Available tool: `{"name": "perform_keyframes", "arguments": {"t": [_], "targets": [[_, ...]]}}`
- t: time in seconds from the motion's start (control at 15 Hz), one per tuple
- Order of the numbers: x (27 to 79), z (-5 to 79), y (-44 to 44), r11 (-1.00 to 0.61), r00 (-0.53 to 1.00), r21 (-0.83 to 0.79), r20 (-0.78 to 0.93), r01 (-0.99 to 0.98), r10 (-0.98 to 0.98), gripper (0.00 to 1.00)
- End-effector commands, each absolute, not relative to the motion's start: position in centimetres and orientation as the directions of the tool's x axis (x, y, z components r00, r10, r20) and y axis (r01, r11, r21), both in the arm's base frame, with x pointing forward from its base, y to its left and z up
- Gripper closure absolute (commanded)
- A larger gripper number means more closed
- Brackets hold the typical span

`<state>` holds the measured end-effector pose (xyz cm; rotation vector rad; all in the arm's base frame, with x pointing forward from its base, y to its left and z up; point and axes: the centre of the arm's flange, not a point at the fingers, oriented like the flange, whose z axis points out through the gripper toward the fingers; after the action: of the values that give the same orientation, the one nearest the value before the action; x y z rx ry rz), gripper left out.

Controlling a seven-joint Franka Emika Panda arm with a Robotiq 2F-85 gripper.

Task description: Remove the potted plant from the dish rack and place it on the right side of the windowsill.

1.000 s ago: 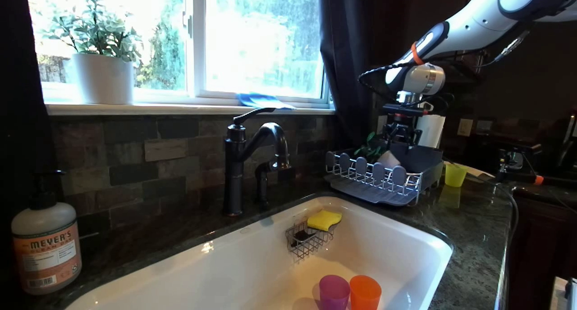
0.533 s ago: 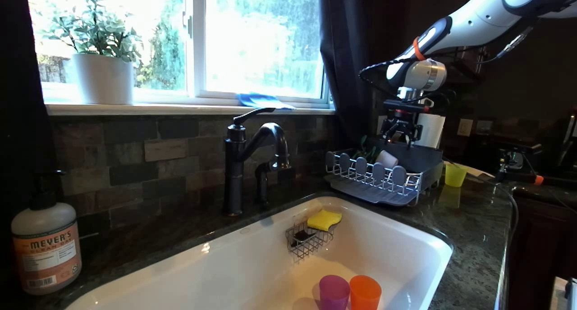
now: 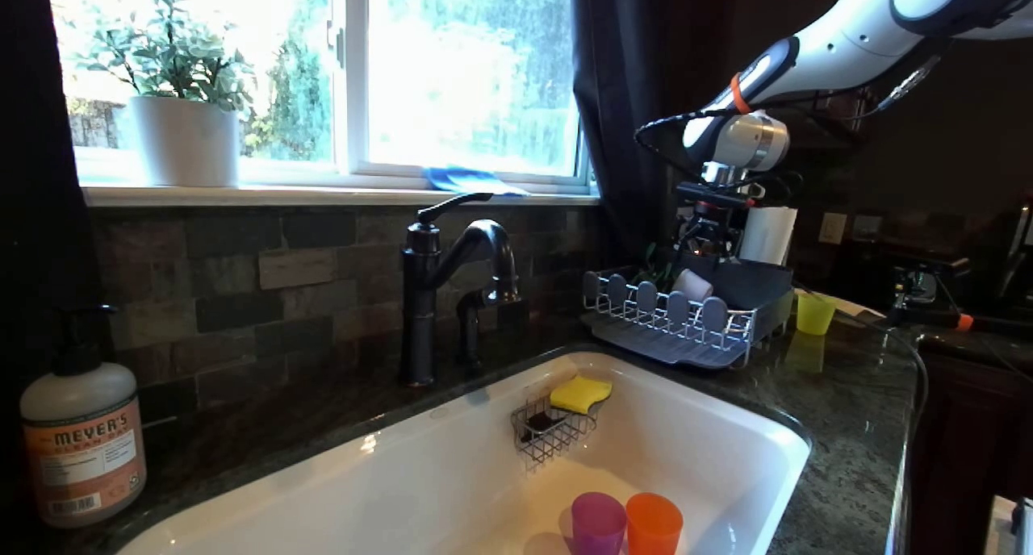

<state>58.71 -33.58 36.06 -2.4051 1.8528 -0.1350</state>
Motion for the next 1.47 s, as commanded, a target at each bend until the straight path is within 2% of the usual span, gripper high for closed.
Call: {"name": "perform_keyframes", "arguments": {"t": [0.0, 0.27, 0.4, 0.53, 0.67, 1.0, 1.4], "targets": [[59.2, 35.3, -32.9, -0.259, 0.262, -0.142, -0.003, -0.955, -0.965, 0.16], [59.4, 34.5, -32.1, -0.274, 0.279, -0.128, -0.021, -0.953, -0.96, 0.19], [59.5, 34.2, -32.1, -0.26, 0.265, -0.115, -0.03, -0.959, -0.964, 0.24], [59.2, 34.3, -31.9, -0.253, 0.259, -0.1, -0.049, -0.962, -0.965, 0.47], [58.1, 35.1, -31.5, -0.25, 0.256, -0.101, -0.05, -0.963, -0.965, 0.64], [55.3, 37.7, -31.1, -0.263, 0.269, -0.115, -0.039, -0.958, -0.962, 0.99], [53.7, 36.7, -31.3, -0.256, 0.258, -0.032, -0.088, -0.966, -0.962, 1.0]]}}
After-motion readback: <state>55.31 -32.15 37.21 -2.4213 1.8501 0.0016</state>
